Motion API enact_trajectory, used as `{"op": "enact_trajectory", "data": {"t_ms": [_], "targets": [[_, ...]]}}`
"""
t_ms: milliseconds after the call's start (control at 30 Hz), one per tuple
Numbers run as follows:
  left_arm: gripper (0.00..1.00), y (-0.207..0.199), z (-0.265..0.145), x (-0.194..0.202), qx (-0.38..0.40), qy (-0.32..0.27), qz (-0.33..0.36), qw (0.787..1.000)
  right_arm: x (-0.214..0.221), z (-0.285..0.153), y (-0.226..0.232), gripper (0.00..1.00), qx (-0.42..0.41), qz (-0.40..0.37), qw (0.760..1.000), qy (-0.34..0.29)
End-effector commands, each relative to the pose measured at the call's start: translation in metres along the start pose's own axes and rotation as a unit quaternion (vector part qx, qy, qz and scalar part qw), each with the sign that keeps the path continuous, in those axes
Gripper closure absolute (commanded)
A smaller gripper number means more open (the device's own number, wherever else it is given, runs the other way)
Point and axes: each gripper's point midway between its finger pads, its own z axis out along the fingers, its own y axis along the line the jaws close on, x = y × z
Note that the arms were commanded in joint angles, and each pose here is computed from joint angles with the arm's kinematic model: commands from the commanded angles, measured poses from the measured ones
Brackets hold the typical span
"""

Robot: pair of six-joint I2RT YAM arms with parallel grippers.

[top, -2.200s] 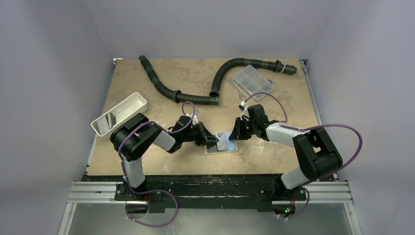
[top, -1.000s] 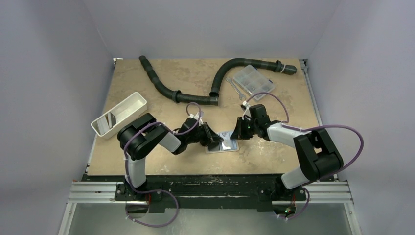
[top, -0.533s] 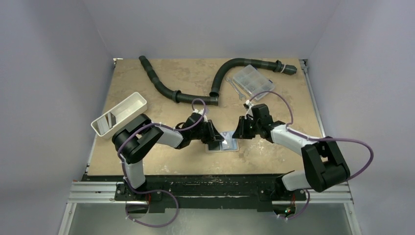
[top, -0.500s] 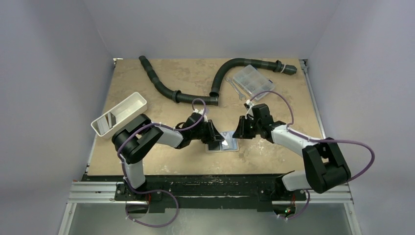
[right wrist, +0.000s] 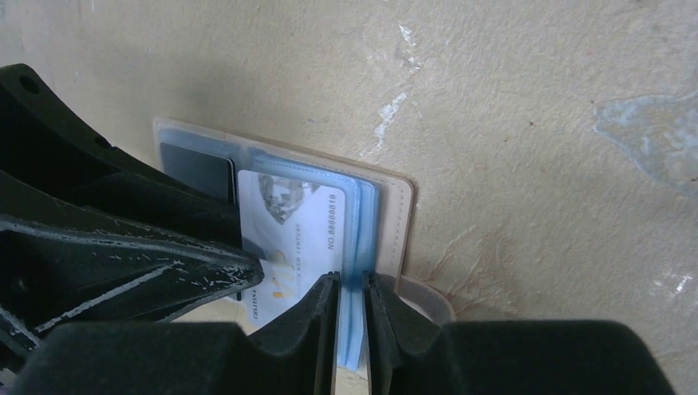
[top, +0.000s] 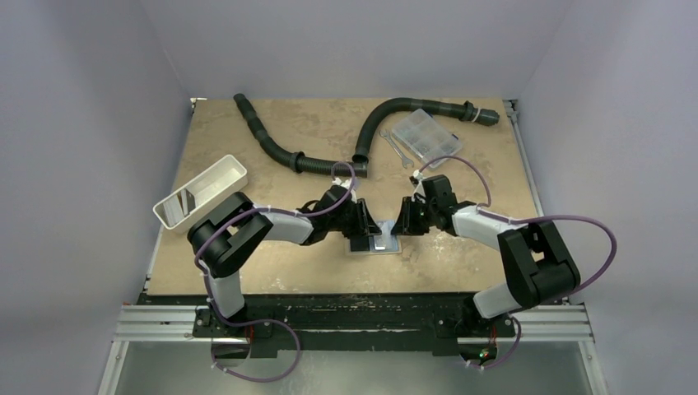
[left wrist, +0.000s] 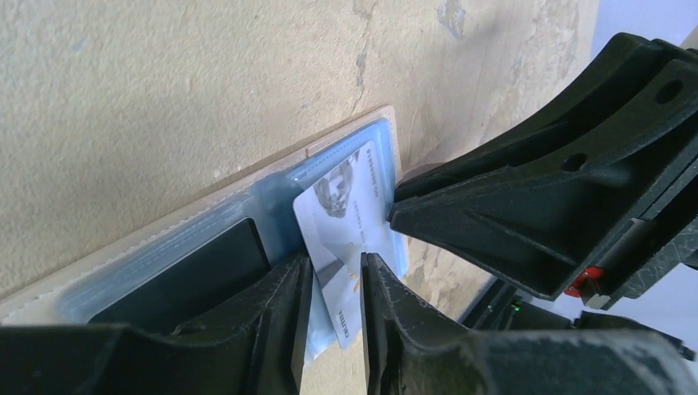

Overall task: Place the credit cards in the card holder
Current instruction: Insert the credit card into the card holder.

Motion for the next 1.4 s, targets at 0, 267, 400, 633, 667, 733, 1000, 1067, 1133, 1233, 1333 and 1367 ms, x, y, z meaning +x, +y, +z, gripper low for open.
{"op": "enact_trajectory", "data": {"t_ms": [0,267,400,633,667,733,1000,1067,1133,1233,1333,1367], "targets": [[0.68,-0.005,0.007,-0.006,-0.025,-0.012,0.053,0.998,-0.014,0.001,0.025,0.76,-0.058,-0.006,0.998,-0.013],[0.58,0.001,-0.002,-0.003,-0.061,0.016,0.096,0.993,-0.015,-0.012,0.010,0.74,-0.017,-0.001,0.999,-0.032],[0.51,-0.003,-0.015,-0.008,-0.080,0.026,0.120,0.989,-0.015,-0.018,0.003,0.70,-0.006,-0.001,0.999,-0.036],[0.47,-0.019,-0.042,-0.028,-0.105,0.008,0.156,0.982,-0.014,-0.023,0.011,0.65,-0.026,-0.009,0.999,-0.032],[0.47,-0.021,-0.042,-0.029,-0.105,0.008,0.157,0.982,-0.014,-0.023,0.012,0.65,-0.029,-0.010,0.999,-0.030],[0.48,-0.024,-0.041,-0.030,-0.103,0.010,0.158,0.982,-0.014,-0.022,0.014,0.62,-0.035,-0.010,0.999,-0.027],[0.79,-0.022,-0.016,-0.018,-0.073,0.041,0.153,0.985,-0.013,-0.018,0.025,0.62,-0.069,-0.007,0.998,-0.015],[0.89,-0.015,-0.013,-0.015,-0.080,0.044,0.151,0.984,-0.012,-0.017,0.027,0.62,-0.076,-0.004,0.997,-0.010],[0.93,-0.007,-0.011,-0.010,-0.087,0.050,0.148,0.984,-0.011,-0.015,0.029,0.62,-0.084,-0.002,0.996,-0.006],[0.98,0.005,-0.011,-0.004,-0.099,0.055,0.145,0.983,-0.011,-0.011,0.029,0.61,-0.087,-0.002,0.996,-0.001],[0.99,0.015,-0.009,0.001,-0.108,0.060,0.143,0.982,-0.010,-0.008,0.030,0.61,-0.093,0.000,0.996,0.004],[1.00,0.019,-0.009,0.003,-0.113,0.061,0.142,0.982,-0.010,-0.007,0.031,0.61,-0.096,0.002,0.995,0.005]]}}
